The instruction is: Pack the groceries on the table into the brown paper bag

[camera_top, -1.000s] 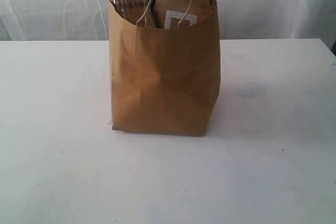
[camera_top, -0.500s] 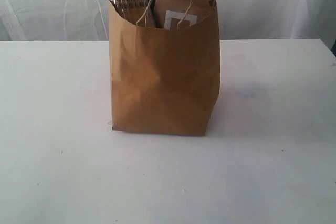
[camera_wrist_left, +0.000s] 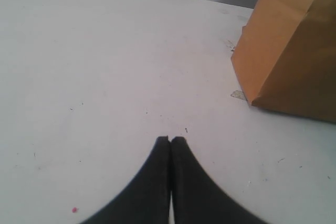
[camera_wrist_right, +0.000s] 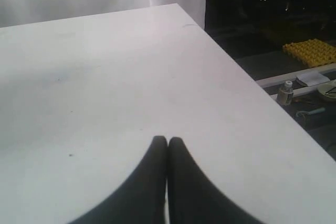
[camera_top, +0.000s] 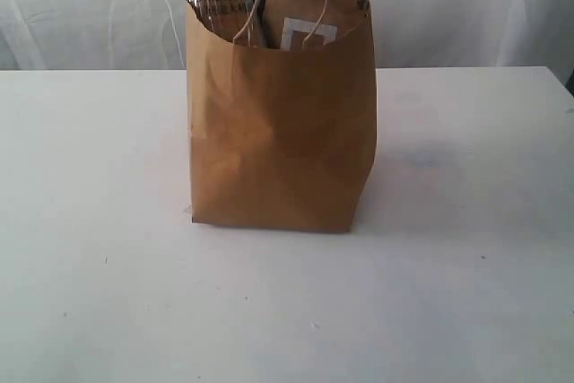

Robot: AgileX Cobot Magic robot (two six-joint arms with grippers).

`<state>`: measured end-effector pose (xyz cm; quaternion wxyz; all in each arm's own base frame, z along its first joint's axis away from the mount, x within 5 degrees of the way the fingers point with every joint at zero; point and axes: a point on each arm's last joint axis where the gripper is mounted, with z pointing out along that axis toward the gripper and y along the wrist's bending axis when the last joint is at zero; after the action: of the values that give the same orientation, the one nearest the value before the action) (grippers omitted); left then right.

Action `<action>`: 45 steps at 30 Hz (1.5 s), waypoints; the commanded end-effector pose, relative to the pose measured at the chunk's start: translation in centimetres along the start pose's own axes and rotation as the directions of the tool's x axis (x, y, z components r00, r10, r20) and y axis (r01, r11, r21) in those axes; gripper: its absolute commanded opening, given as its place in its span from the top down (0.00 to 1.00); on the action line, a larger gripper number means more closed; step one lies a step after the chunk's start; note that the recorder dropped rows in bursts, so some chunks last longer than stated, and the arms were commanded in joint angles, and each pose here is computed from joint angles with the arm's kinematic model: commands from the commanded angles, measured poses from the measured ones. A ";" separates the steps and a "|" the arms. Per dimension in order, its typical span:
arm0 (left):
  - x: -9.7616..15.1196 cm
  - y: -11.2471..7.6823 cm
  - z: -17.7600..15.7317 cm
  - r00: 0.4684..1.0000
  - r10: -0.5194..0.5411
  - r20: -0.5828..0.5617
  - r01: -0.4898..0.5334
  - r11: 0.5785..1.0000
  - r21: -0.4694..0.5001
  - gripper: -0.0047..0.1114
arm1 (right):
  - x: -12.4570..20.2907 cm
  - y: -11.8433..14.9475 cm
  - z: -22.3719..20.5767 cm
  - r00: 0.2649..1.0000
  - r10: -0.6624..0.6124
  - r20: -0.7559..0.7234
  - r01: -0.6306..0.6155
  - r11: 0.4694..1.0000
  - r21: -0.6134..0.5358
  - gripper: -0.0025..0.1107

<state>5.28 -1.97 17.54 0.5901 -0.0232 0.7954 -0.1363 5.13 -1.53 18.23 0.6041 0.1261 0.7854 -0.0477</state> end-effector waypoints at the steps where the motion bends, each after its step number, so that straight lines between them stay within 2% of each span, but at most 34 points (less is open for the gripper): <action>1: 0.2 0.2 0.0 0.998 0.058 -0.014 -0.059 0.998 -0.020 0.96 | 0.1 0.0 0.0 1.000 -0.008 -0.001 0.008 1.000 0.003 0.98; 2: 0.3 0.6 0.0 0.990 0.138 -0.033 -0.140 0.989 -0.052 0.96 | 0.1 0.0 0.0 1.000 -0.008 -0.001 0.008 1.000 0.003 0.98; 3: 0.5 1.1 -0.1 0.967 0.244 -0.074 -0.251 0.962 -0.104 0.96 | 0.1 0.0 0.0 1.000 -0.008 -0.001 0.008 1.000 0.003 0.98; 5: 0.6 2.4 -0.3 0.883 0.441 -0.164 -0.468 0.860 -0.206 0.96 | 0.1 0.0 0.0 1.000 -0.008 -0.001 0.008 1.000 0.003 0.98; 6: 0.6 2.6 -0.4 0.862 0.470 -0.190 -0.503 0.839 -0.209 0.96 | 0.1 0.0 0.0 1.000 -0.008 -0.001 0.008 1.000 0.003 0.98; 9: 0.7 2.3 -0.3 0.922 0.355 -0.151 -0.380 0.904 -0.194 0.96 | 0.1 0.0 0.0 1.000 -0.006 0.000 0.006 1.000 0.002 0.98; 11: 0.7 2.2 -0.3 0.939 0.312 -0.141 -0.336 0.921 -0.197 0.96 | 0.1 0.0 0.0 1.000 -0.006 0.000 0.006 1.000 0.002 0.98; 23: 0.6 2.2 -0.3 0.940 0.318 -0.127 -0.338 0.920 -0.200 0.96 | 0.1 0.0 0.0 1.000 -0.006 0.000 0.006 1.000 0.002 0.98; 28: 0.6 2.2 -0.3 0.940 0.318 -0.127 -0.338 0.920 -0.200 0.96 | 0.1 0.3 0.0 1.000 -0.020 -0.003 0.020 0.999 -0.048 0.98; 45: 0.6 2.2 -0.3 0.940 0.318 -0.127 -0.338 0.920 -0.200 0.96 | 0.1 0.3 0.0 1.000 -0.020 -0.003 0.020 0.999 -0.048 0.98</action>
<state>5.13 0.12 16.59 0.5586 0.0530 0.8259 0.0555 5.19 -1.29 18.22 0.6043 0.1086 0.7886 -0.0330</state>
